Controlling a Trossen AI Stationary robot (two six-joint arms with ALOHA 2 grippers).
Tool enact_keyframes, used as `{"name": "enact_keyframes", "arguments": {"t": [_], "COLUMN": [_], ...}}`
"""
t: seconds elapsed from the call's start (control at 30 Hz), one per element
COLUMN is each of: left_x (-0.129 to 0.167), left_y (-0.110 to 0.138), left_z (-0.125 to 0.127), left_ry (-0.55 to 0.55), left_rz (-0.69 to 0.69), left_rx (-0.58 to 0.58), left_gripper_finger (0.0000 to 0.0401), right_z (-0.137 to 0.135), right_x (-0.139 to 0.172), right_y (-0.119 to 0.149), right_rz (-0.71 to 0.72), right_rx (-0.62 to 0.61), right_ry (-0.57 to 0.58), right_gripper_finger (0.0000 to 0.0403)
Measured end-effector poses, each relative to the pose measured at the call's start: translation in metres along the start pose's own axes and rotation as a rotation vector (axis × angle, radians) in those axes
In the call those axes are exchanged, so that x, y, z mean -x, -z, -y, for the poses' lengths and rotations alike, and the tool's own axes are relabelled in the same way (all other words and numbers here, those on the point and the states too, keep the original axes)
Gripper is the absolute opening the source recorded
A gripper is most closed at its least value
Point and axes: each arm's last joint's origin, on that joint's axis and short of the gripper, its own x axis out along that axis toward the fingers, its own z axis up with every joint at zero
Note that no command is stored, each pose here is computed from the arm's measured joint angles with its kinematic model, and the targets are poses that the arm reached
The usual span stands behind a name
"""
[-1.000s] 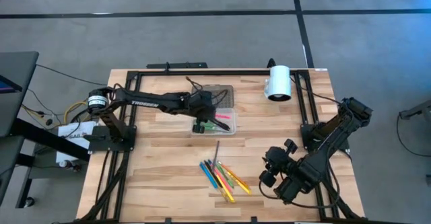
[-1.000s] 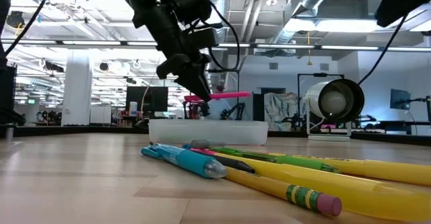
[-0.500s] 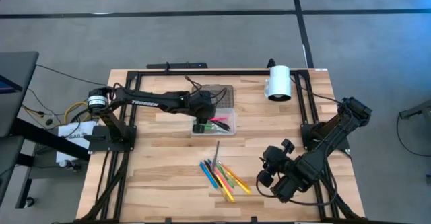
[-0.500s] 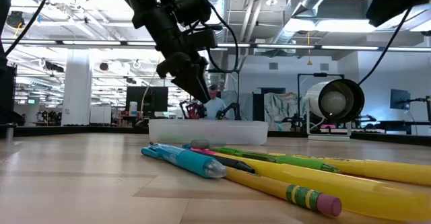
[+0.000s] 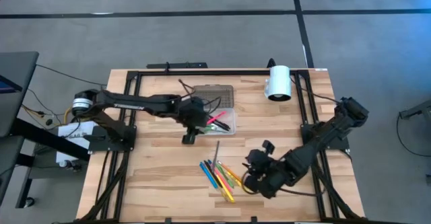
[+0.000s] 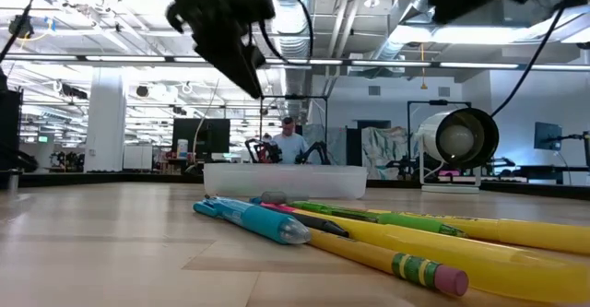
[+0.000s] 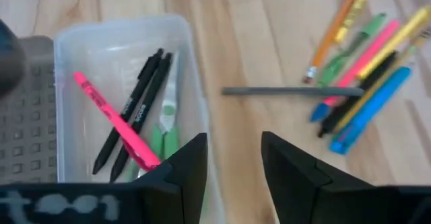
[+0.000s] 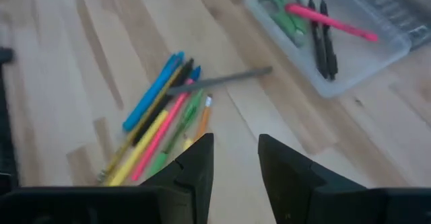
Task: Pick & place school supplies into a supply box
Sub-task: Put the gray pen into the supply box
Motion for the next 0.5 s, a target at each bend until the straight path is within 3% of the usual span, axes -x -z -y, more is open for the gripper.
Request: {"name": "enact_keyframes", "arguments": {"t": [0.2,0.5], "left_x": [0.025,0.050], "left_y": [0.001,0.017], "left_z": [0.025,0.048], "left_ry": [-0.018,-0.063], "left_rz": [-0.013,0.028], "left_rx": [-0.024,0.036], "left_gripper_finger": [0.0127,0.0127], "right_z": [-0.018,-0.028], "right_x": [-0.043,-0.081], "right_y": [0.008,0.003], "right_rz": [-0.141,-0.134], "right_rx": [0.047,-0.018], "right_ry": [-0.084,-0.148], "right_gripper_finger": [0.0111,0.0111]}}
